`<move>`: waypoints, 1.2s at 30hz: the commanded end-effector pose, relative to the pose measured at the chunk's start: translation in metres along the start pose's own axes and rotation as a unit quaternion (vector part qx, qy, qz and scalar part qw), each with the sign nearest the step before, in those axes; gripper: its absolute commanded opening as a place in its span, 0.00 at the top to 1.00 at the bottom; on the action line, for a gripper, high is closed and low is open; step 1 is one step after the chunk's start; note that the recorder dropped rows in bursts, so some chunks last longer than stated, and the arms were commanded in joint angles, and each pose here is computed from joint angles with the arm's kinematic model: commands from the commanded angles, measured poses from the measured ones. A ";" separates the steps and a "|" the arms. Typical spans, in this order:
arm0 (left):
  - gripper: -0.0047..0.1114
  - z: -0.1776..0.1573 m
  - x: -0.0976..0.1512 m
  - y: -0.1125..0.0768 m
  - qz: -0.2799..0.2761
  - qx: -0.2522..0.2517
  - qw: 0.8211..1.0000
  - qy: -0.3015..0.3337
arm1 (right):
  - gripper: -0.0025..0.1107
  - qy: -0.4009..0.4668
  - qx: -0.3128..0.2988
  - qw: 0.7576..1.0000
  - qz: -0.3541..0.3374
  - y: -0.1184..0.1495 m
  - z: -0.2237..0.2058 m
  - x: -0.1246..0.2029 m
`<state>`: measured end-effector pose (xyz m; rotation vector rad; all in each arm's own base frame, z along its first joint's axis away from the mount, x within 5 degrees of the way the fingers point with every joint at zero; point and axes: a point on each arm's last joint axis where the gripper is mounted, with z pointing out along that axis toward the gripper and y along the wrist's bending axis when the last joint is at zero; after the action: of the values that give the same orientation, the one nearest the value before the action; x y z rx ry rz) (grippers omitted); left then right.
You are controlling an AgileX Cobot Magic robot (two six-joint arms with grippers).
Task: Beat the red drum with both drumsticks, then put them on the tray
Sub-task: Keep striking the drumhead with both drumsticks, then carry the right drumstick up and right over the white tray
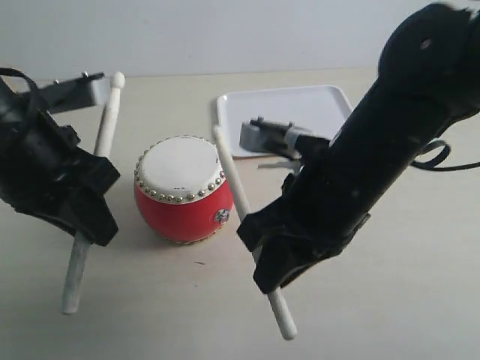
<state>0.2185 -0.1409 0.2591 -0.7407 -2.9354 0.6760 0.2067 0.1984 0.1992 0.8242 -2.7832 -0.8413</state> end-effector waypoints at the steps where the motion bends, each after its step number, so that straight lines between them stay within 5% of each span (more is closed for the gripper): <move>1: 0.96 -0.032 0.018 -0.017 0.026 -0.002 0.998 -0.059 | 0.98 0.057 -0.005 0.998 0.013 -0.014 0.025 -0.003; 12: 0.96 -0.064 0.044 -0.034 0.058 -0.009 0.990 -0.131 | 0.98 -0.001 0.005 1.000 -0.003 -0.006 0.009 -0.005; 21: 0.96 -0.072 0.053 -0.044 0.063 0.023 0.986 -0.153 | 0.98 0.078 0.000 0.997 0.029 -0.030 0.049 -0.008; 30: 0.96 -0.101 0.083 -0.051 0.099 -0.023 0.965 -0.241 | 0.98 -0.030 0.002 0.999 -0.035 0.009 -0.013 0.003; 36: 0.96 -0.115 0.103 -0.056 0.090 -0.031 0.954 -0.283 | 0.98 -0.085 0.102 0.991 -0.007 0.000 -0.043 0.005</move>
<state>0.1262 -0.0953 0.3725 -0.9955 -3.3976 0.9208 0.2048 0.1870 0.2288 0.8883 -2.9545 -0.7965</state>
